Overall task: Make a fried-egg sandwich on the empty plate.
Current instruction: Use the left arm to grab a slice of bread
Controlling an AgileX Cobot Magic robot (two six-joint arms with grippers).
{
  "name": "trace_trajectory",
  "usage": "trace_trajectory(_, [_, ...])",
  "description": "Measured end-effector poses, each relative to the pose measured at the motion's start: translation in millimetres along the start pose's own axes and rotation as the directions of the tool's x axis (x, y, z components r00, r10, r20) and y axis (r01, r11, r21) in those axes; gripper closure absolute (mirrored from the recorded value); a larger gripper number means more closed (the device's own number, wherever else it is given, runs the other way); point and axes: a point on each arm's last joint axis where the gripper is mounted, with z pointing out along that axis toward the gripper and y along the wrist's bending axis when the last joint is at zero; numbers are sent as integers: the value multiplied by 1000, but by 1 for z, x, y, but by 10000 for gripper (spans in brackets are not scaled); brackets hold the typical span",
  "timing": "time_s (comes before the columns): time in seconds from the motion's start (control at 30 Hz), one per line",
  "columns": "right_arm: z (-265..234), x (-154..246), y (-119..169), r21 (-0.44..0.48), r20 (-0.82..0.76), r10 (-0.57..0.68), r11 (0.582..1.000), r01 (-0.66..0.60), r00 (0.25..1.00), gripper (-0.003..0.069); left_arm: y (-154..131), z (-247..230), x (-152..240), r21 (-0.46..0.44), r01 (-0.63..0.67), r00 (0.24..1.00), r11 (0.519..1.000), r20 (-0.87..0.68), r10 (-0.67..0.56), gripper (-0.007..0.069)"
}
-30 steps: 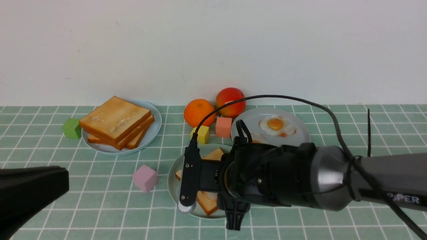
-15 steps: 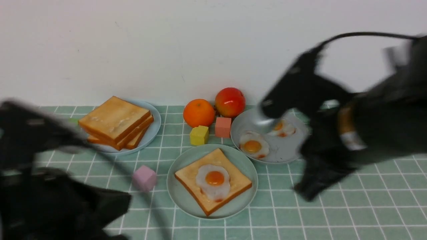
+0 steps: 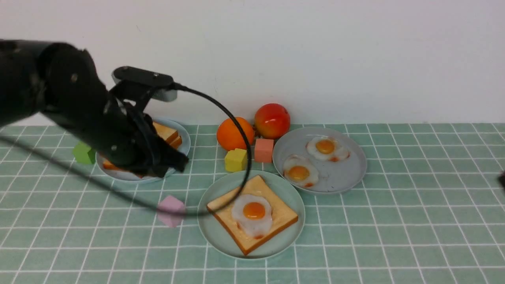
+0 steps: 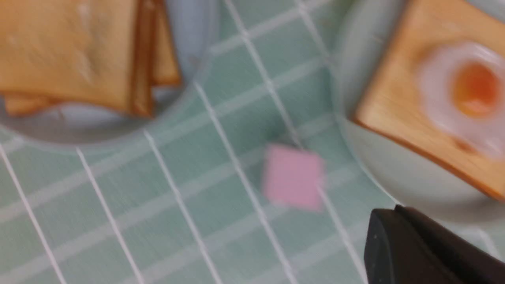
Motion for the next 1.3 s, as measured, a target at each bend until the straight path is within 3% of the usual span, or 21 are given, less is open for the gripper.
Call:
trace_trajectory(0.17, [-25,12,-8,-11,76,20,1000,-19,997,671,34,32,-18,-45,-8,1000,999,-28,6,624])
trace_trajectory(0.33, [-44,23,-14,-24,140,39,999,-36,989,668,55,57,-34,-159,-127,992,979,-40,123,473])
trace_trajectory(0.5, [-45,26,-15,-24,142,41,999,-38,989,664,64,83,-36,-215,-199,980,956,-34,196,312])
trace_trajectory(0.6, [-38,29,-14,-21,122,35,999,-32,992,662,68,101,-35,-231,-230,973,945,-32,228,264])
trace_trajectory(0.8, [-25,35,-8,-49,85,33,998,-29,996,659,74,126,-30,-261,-310,951,914,-61,305,282])
trace_trajectory(1.07, [-23,34,-1,-122,88,56,992,-45,995,655,75,130,-31,-273,-321,947,907,-65,316,456])
trace_trajectory(1.3, [-24,34,-1,-130,88,59,990,-47,994,651,73,114,-35,-272,-293,956,917,-46,291,463])
